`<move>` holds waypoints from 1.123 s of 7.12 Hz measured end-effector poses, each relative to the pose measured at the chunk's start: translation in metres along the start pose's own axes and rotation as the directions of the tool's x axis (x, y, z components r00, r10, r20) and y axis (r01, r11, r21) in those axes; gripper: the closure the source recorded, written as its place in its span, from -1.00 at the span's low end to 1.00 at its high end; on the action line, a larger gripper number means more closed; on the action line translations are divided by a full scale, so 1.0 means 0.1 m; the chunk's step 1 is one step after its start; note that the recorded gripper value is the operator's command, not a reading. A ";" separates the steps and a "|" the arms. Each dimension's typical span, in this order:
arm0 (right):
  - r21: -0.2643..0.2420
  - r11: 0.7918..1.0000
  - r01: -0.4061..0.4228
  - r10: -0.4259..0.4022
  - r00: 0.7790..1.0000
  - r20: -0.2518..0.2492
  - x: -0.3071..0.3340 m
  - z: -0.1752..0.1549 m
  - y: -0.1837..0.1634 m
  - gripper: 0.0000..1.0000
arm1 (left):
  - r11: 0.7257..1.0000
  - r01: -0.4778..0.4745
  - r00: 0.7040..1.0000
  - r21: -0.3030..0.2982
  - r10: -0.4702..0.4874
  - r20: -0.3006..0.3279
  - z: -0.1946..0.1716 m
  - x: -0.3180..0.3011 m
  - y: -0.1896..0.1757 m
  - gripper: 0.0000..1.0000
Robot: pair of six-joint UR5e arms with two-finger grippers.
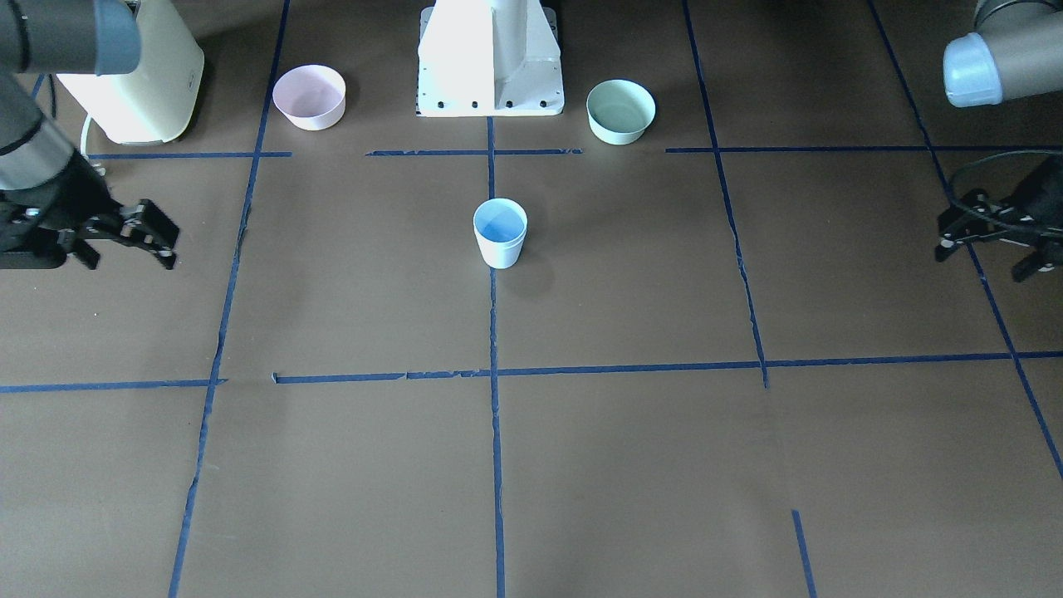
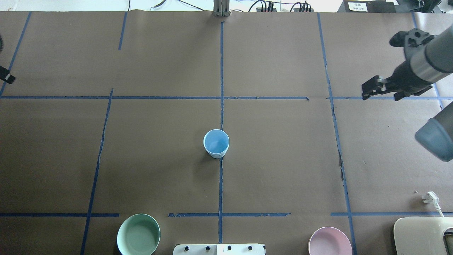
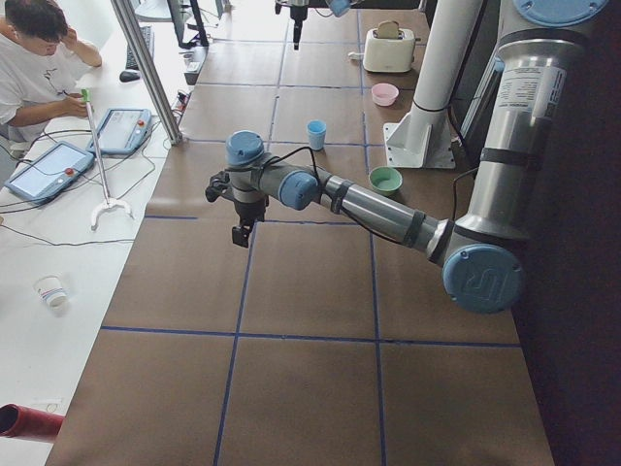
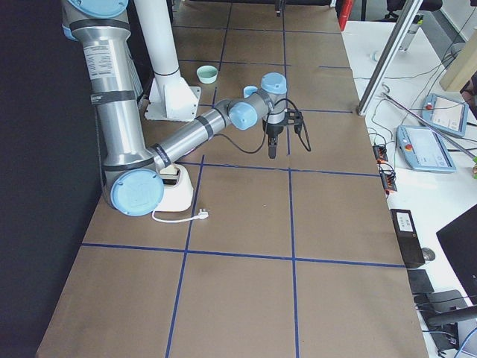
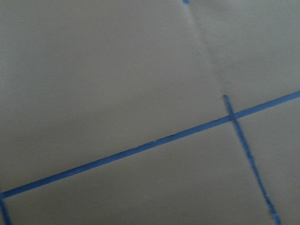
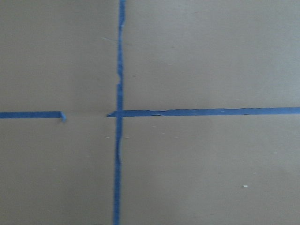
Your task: Stack blue cups with both arms
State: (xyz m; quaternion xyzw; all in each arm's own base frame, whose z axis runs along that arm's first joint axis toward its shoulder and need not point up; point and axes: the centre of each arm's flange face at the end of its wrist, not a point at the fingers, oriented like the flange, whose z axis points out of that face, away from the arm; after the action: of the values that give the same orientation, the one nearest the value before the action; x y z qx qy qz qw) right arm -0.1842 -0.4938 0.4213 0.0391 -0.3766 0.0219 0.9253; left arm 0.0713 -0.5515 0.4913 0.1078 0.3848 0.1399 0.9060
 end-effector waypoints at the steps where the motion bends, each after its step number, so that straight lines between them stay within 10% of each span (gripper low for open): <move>1: -0.017 0.999 0.036 -0.036 0.999 0.001 0.64 -0.09 0.00 -1.00 | 1.000 0.000 0.999 -0.006 0.000 -0.033 -0.11 -0.46 0.11 -1.00; 8: -0.065 0.979 0.191 -0.187 0.980 0.065 3.05 -0.01 0.04 -1.00 | 0.981 0.162 0.985 -0.107 -0.167 -0.035 -0.10 -1.36 0.41 -1.00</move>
State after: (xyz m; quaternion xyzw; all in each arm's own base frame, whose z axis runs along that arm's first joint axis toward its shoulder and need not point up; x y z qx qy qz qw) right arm 0.0342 -0.4861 0.6335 0.0423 -0.3985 -0.0808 0.9126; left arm -0.0336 -0.5576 0.5881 0.0253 0.4043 0.0866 0.9102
